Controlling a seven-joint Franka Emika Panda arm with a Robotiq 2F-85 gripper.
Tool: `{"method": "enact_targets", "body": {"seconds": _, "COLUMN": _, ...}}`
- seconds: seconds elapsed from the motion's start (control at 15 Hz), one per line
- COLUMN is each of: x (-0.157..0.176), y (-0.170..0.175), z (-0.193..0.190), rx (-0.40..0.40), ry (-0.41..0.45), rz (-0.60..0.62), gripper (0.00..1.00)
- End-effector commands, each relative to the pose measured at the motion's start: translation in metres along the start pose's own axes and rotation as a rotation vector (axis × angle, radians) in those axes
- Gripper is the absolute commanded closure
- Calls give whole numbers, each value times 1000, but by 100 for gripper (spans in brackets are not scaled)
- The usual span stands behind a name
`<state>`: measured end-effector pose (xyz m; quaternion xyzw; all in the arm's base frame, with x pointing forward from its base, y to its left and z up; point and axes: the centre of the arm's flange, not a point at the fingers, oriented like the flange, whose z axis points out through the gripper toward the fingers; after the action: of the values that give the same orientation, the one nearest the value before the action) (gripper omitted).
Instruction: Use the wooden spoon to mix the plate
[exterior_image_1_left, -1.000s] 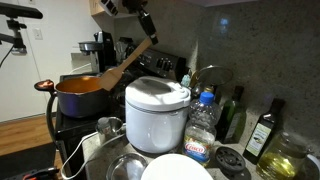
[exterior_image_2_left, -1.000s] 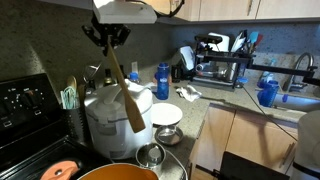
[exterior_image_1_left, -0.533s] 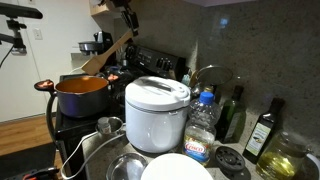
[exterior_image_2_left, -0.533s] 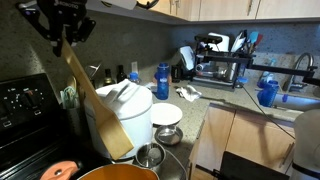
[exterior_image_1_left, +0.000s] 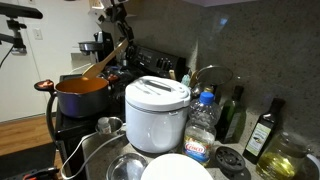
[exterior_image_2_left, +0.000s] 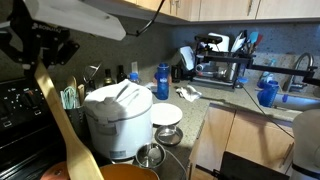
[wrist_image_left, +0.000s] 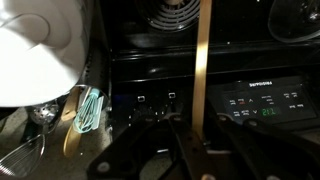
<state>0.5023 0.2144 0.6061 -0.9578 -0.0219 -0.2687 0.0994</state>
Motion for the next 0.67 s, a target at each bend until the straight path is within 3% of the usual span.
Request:
{"method": "enact_targets", "body": {"seconds": 0.0, "x": -42, "y": 13, "z": 14, "rx": 76, "ry": 9, "rz": 6, "gripper": 97}}
{"method": "enact_targets", "body": {"seconds": 0.4, "x": -80, "y": 15, "z": 23, "rx": 173, "ry": -21, "rz": -22, "gripper": 97}}
{"method": "enact_targets", "body": {"seconds": 0.6, "x": -99, "y": 15, "z": 26, "rx": 171, "ry": -36, "rz": -60, "gripper": 97}}
